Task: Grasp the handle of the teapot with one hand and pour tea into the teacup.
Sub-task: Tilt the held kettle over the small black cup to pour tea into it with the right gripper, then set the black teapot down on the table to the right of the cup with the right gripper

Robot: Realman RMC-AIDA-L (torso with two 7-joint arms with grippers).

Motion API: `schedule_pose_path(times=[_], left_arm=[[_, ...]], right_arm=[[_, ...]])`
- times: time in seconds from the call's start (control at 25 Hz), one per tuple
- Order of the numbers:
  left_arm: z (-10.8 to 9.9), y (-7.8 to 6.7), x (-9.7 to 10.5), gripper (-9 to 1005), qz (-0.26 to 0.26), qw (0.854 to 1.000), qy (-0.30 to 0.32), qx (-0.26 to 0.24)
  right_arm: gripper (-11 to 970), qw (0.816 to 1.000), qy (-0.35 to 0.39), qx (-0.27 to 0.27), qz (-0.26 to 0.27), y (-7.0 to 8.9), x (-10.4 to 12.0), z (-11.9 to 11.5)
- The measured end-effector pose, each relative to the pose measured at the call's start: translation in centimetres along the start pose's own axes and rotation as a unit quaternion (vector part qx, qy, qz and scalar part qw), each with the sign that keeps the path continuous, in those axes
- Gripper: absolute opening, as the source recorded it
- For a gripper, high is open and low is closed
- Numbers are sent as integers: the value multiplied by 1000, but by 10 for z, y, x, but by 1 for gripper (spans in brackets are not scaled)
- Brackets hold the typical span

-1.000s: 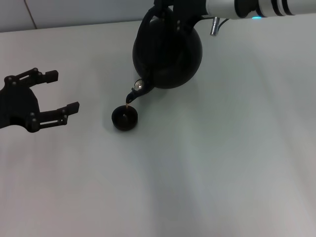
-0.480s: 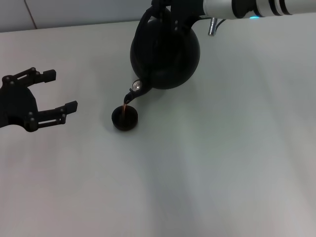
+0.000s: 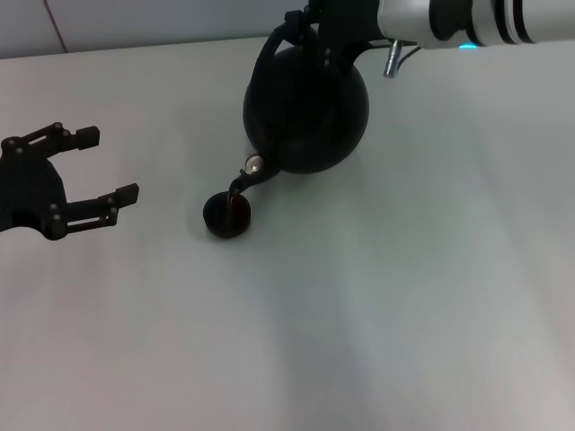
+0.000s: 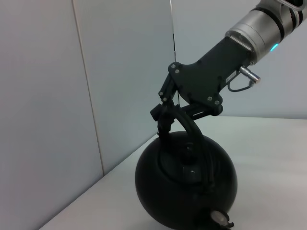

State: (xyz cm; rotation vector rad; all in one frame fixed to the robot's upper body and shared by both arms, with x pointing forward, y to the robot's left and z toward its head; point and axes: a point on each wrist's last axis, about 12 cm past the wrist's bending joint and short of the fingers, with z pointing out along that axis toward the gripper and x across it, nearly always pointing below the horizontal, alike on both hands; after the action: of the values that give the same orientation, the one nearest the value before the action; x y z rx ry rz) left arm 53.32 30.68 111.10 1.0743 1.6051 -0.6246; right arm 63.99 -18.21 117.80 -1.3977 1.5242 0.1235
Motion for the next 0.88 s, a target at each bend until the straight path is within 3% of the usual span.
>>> schedule_pose_path(times=[0.56,0.88], left_arm=[[-2,0,1,862,-3,1000,-2,-4],[-7,1,-1,862,-4,1000,-9,-13]], right_arm=[[115,998,-13,16,66,11,21,-8],[115,989,-43,72,125,8,31,-21]])
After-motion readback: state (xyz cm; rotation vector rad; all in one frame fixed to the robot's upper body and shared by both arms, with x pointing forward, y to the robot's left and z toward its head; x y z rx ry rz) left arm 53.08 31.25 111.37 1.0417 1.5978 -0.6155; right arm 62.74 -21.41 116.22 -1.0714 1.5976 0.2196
